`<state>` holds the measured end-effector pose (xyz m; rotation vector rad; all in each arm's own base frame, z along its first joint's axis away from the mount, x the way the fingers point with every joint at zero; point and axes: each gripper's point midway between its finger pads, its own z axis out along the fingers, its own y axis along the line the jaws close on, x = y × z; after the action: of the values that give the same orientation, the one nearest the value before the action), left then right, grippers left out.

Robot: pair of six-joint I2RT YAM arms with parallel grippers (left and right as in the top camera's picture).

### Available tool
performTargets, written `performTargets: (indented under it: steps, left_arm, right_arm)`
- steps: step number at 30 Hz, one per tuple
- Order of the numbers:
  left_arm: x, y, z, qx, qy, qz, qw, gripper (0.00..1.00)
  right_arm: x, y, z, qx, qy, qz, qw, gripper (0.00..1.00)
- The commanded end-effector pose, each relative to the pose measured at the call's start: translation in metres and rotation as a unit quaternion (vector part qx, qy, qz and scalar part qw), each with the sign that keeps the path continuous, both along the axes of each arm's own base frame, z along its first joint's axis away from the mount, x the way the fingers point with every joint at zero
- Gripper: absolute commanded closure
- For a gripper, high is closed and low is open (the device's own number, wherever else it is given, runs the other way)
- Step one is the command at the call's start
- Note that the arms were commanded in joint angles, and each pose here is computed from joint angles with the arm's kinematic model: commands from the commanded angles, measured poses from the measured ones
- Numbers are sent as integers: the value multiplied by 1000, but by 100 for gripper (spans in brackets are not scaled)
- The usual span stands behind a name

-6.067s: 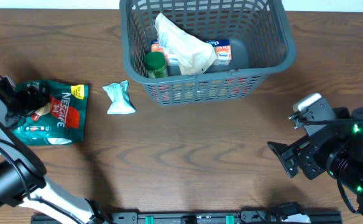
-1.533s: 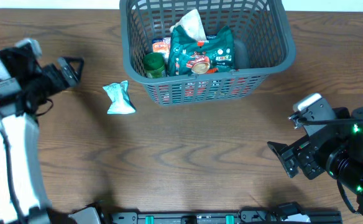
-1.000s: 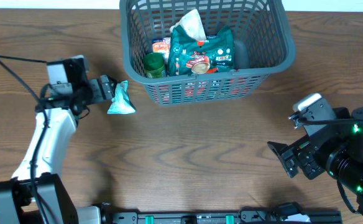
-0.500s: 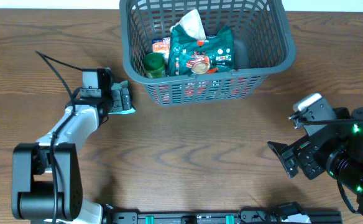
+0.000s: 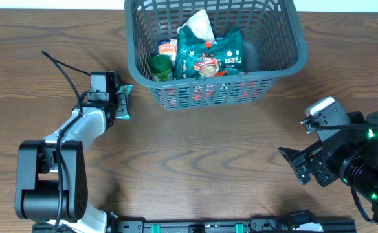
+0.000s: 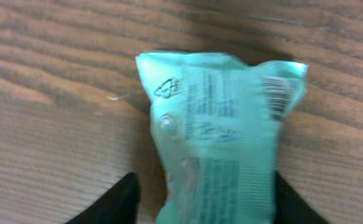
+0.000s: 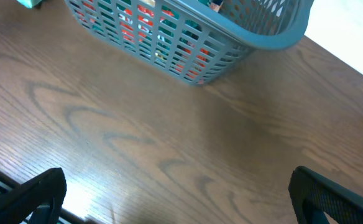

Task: Pack container
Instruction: 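Move the left gripper to the mint-green wipes packet and grasp it, then lift the wipes packet and release it into the basket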

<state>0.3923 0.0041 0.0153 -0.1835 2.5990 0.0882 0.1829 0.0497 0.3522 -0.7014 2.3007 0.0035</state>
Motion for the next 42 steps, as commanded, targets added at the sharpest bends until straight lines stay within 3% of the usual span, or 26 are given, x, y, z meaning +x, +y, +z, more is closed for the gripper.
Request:
performTargets:
  steps: [1, 9, 13, 19, 27, 30, 34, 37, 42]
  left_arm:
    - [-2, 4, -4, 11, 5, 8, 1000, 66]
    - [-1, 4, -4, 2, 2, 22, 1000, 88]
    - [3, 4, -1, -12, -11, 45, 999, 94]
    - [16, 4, 18, -20, -42, 53, 998, 94]
    - [42, 41, 140, 6, -198, 134, 971, 94]
    - [36, 62, 196, 43, -270, 179, 945, 94]
    - [29, 65, 277, 25, -391, 191, 900, 94]
    - [21, 48, 329, -9, -466, 166, 869, 94]
    - [15, -18, 369, -82, -509, 21, 857, 94]
  right_arm:
    - [0, 0, 0, 3, 0, -4, 1000, 1]
    - [0, 0, 0, 3, 0, -4, 1000, 1]
    - [0, 0, 0, 3, 0, -4, 1000, 1]
    - [0, 0, 0, 3, 0, -4, 1000, 1]
    - [0, 0, 0, 3, 0, -4, 1000, 1]
    - [0, 0, 0, 3, 0, -4, 1000, 1]
    - [0, 0, 0, 3, 0, -4, 1000, 1]
    - [0, 0, 0, 3, 0, -4, 1000, 1]
    - [0, 0, 0, 3, 0, -4, 1000, 1]
